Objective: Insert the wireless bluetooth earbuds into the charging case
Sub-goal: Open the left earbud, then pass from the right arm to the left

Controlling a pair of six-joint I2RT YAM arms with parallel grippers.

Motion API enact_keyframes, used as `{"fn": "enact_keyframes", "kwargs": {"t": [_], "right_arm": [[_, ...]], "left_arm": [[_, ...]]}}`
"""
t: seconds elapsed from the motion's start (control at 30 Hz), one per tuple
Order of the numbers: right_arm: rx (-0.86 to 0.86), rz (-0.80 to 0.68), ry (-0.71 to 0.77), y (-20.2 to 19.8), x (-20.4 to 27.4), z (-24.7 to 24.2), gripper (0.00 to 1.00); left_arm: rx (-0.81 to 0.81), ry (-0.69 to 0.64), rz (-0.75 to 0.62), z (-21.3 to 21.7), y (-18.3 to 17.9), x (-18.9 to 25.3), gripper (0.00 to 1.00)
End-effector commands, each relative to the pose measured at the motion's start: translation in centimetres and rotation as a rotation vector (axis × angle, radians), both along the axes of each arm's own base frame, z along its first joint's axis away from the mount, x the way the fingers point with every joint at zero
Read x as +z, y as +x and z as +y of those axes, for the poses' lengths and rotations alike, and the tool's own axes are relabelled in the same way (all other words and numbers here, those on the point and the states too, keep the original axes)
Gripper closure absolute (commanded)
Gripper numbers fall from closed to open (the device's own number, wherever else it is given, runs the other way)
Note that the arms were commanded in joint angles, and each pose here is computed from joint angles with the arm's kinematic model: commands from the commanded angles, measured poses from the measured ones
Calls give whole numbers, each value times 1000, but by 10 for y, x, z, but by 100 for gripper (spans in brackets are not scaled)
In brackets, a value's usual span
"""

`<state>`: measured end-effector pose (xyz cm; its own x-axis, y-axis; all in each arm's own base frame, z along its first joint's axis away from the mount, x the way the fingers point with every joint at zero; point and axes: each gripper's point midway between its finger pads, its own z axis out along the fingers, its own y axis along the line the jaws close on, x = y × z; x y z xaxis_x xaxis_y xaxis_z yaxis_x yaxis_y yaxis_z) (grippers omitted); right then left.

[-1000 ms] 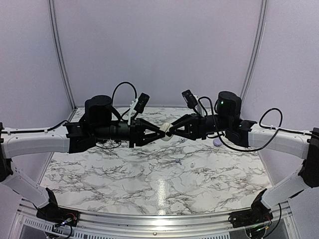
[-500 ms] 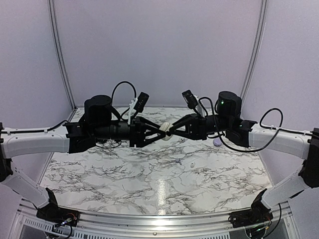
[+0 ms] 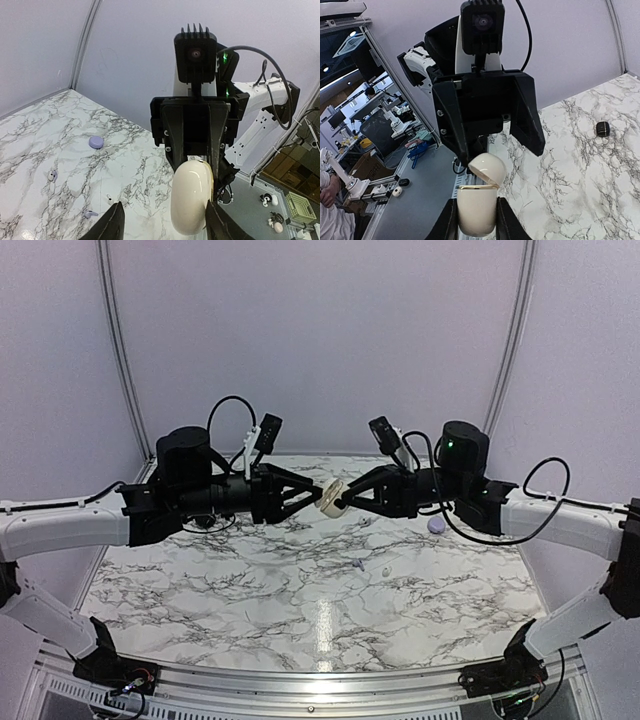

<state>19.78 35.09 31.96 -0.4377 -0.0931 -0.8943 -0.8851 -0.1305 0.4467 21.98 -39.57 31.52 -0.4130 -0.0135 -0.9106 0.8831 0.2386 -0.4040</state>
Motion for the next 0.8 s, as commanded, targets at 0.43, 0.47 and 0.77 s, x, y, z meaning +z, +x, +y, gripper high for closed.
{"fn": "enact_keyframes", "kwargs": {"t": [0.43,0.47,0.77], "right_arm": [[-117,-109,222,12,54,-13,100],[-131,-114,252,14,59,-14,100],[-178,-148,457,16,97,-12,100]], "left_arm": [[44,-164,-206,41,-15,20,34],[43,-197,-247,44,-19,27,35],[87,-302,-429,43,-27,63,38]]}}
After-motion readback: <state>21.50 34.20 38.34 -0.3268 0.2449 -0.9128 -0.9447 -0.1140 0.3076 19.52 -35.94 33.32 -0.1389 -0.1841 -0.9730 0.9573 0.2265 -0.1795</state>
